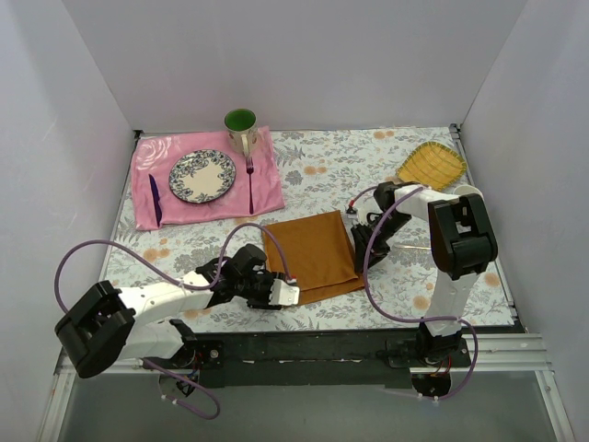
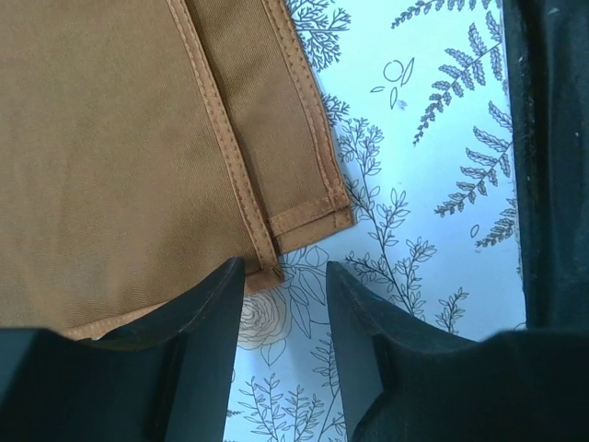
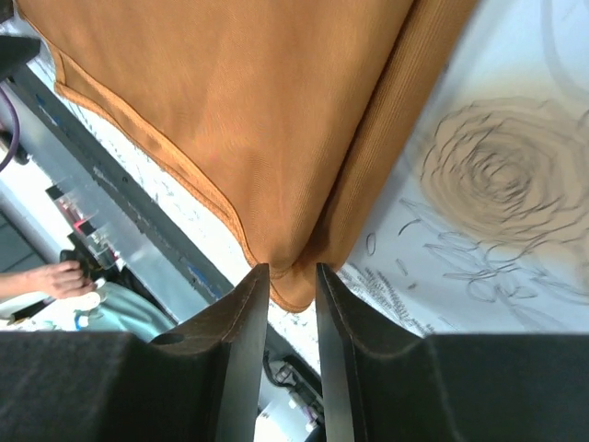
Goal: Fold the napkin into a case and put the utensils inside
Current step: Fold the rectangle-folded napkin at the center of the board.
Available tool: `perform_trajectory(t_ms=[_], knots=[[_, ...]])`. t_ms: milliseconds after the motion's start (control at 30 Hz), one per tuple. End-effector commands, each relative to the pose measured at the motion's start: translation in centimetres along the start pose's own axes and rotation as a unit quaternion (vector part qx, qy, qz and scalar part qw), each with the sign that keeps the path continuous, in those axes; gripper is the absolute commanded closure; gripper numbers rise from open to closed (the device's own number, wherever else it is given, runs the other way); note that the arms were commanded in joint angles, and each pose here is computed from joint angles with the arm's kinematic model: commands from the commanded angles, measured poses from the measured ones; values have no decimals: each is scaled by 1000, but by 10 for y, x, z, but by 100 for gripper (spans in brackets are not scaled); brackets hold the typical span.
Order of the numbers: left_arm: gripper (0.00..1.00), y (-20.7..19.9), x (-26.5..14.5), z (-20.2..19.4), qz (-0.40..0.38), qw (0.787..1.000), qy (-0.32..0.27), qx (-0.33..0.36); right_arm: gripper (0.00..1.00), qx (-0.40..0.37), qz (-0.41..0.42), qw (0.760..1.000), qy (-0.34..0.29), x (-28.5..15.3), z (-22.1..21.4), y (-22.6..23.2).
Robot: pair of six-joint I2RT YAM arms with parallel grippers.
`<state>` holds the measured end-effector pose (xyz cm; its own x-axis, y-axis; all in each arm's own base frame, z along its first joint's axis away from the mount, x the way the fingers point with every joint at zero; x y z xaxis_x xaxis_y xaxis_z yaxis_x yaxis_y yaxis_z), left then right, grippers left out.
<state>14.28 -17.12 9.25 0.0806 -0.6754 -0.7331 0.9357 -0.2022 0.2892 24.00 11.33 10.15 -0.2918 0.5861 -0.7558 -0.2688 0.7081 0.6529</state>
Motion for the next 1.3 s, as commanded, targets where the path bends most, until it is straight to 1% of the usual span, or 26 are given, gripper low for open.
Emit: perform_trajectory(t_ms=[0, 167, 267, 367, 400, 467, 500, 600, 667, 767, 867, 1033, 1267], knots=[[61, 6, 5, 1, 14, 1000, 8, 6, 61, -12, 17, 1000, 4, 0, -6, 10], [67, 6, 8, -2, 10, 1000, 15, 4, 59, -16, 12, 1000, 11, 4, -9, 11], [72, 5, 8, -3, 8, 1000, 18, 4, 59, -15, 10, 1000, 15, 8, -8, 10], [73, 4, 8, -4, 8, 1000, 21, 3, 61, -12, 11, 1000, 18, 10, -4, 9], [73, 4, 9, -5, 8, 1000, 23, 2, 67, -12, 12, 1000, 20, 11, -4, 9], [75, 3, 9, -7, 7, 1000, 28, 1, 76, -11, 13, 1000, 21, 11, -2, 9], [76, 3, 8, -7, 8, 1000, 29, 1, 86, -12, 14, 1000, 22, 12, -2, 9], [83, 3, 7, -6, 8, 1000, 27, 4, 97, -15, 16, 1000, 21, 10, 0, 11], [89, 4, 5, -3, 8, 1000, 23, 8, 99, -16, 18, 1000, 20, 9, 1, 11], [99, 10, 3, 1, 21, 1000, 23, 6, 99, -18, 20, 999, 19, 8, 2, 12], [100, 15, 0, 5, 31, 999, 24, 4, 99, -22, 28, 999, 16, 7, 4, 15], [100, 23, -8, 19, 40, 999, -2, 9, 99, -30, 38, 999, 9, 2, 7, 20], [100, 26, -12, 24, 33, 999, -1, 10, 99, -39, 37, 999, 3, -3, 6, 24]])
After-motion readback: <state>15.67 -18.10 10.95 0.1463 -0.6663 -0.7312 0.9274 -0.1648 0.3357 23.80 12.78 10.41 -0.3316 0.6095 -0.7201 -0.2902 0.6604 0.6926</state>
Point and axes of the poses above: each gripper's point midway between its finger pads, its own x axis out along the fingers, its own y axis along the line the jaws close on, z = x × y, the point moved 9 cm from there along -x, back along the fingers, and after that the axes turned 5 degrees about x, right-handed, at the moved point
